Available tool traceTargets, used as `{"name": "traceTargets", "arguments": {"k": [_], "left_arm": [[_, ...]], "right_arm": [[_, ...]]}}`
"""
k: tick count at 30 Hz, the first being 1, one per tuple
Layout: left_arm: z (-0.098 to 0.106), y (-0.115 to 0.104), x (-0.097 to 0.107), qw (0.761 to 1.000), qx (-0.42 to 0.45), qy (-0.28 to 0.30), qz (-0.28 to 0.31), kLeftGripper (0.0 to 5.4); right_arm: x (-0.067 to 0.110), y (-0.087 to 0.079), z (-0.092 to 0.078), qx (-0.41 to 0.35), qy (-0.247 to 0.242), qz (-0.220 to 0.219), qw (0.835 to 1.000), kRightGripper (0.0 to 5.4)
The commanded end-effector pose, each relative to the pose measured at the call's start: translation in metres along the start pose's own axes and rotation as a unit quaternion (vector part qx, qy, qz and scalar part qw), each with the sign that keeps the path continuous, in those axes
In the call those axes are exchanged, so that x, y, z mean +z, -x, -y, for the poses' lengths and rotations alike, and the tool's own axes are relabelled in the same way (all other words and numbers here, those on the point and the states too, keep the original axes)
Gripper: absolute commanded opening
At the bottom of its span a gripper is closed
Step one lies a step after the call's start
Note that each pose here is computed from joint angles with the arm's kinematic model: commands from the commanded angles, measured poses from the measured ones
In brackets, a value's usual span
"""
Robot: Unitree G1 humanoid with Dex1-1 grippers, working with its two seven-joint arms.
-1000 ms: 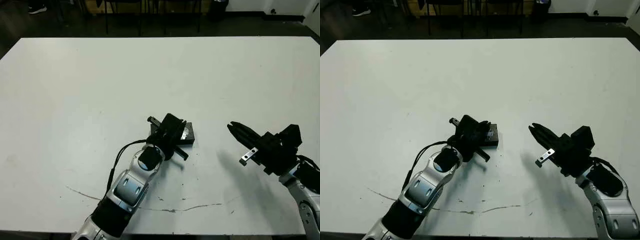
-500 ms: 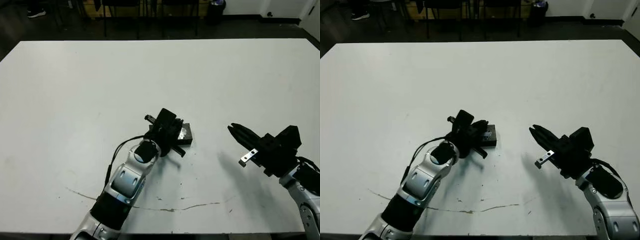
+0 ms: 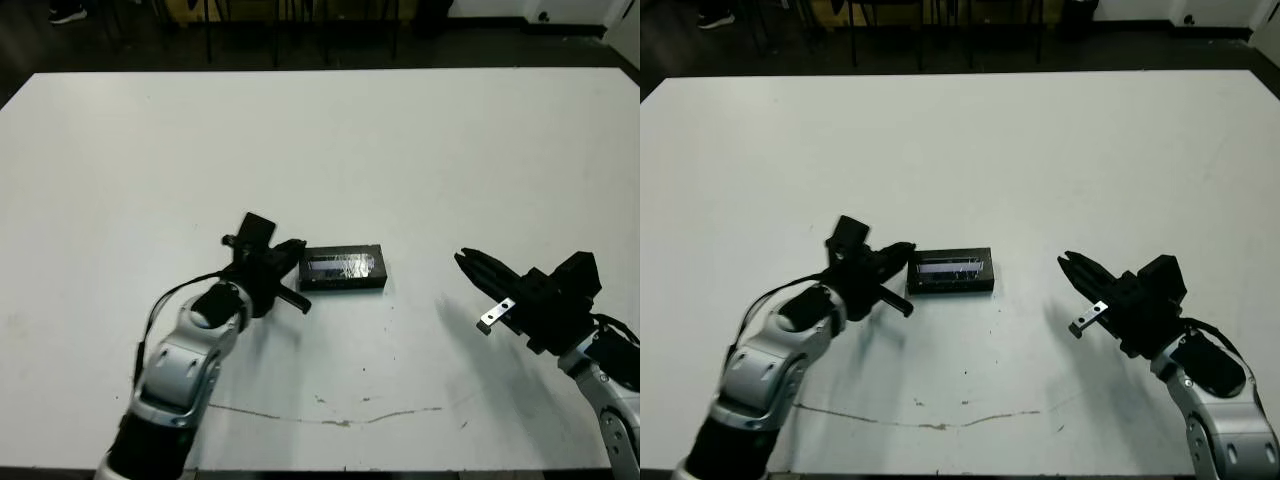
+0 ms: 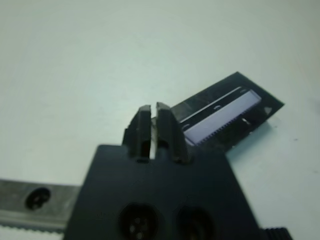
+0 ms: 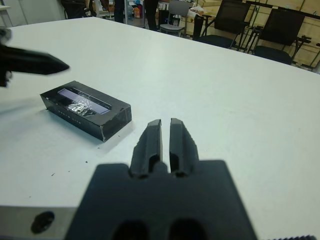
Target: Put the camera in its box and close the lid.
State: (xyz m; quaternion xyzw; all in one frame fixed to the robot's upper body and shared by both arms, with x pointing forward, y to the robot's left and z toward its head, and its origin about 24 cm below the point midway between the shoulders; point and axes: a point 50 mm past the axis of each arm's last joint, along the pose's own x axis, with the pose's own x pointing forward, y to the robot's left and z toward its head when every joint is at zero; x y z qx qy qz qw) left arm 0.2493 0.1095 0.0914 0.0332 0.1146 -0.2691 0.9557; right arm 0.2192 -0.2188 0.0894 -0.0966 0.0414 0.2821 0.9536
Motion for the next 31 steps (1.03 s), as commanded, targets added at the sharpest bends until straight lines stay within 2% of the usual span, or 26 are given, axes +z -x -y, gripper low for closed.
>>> {"name": "traceTargets", "arguments": {"k": [1, 5, 9, 13, 15, 19, 22, 25, 31], "left_arm": [[-0.009, 0.015, 0.004, 1.000, 0.013, 0.019, 0.021, 0.01], [-0.024, 0.031, 0.018, 0.995, 0.061, 0.030, 0.071, 0.01], [-0.042, 0.049, 0.020, 0.984, 0.118, 0.023, 0.132, 0.01], [-0.058, 0.066, 0.006, 0.963, 0.202, -0.033, 0.173, 0.01], [-0.062, 0.071, -0.003, 0.959, 0.214, -0.027, 0.185, 0.01], [-0.064, 0.081, -0.018, 0.963, 0.179, -0.004, 0.200, 0.01], [-0.060, 0.083, -0.023, 0.960, 0.170, -0.001, 0.220, 0.01], [-0.057, 0.079, -0.027, 0.951, 0.198, -0.006, 0.237, 0.01], [-0.061, 0.066, -0.034, 0.943, 0.240, 0.004, 0.233, 0.01]], "right_arm": [[-0.005, 0.002, 0.000, -0.008, -0.006, -0.010, 1.000, 0.00], [-0.007, -0.001, 0.001, -0.011, -0.021, 0.014, 1.000, 0.00], [-0.007, -0.005, 0.001, -0.040, -0.031, 0.034, 0.998, 0.00], [0.000, -0.012, -0.007, -0.100, -0.038, 0.040, 0.993, 0.00], [0.000, -0.017, -0.011, -0.120, -0.044, 0.047, 0.991, 0.00], [0.000, -0.029, -0.021, -0.142, -0.056, 0.064, 0.986, 0.00], [-0.001, -0.035, -0.028, -0.157, -0.057, 0.086, 0.982, 0.00], [-0.004, -0.039, -0.034, -0.165, -0.045, 0.100, 0.980, 0.00], [-0.004, -0.038, -0.038, -0.153, -0.029, 0.095, 0.983, 0.00]]}}
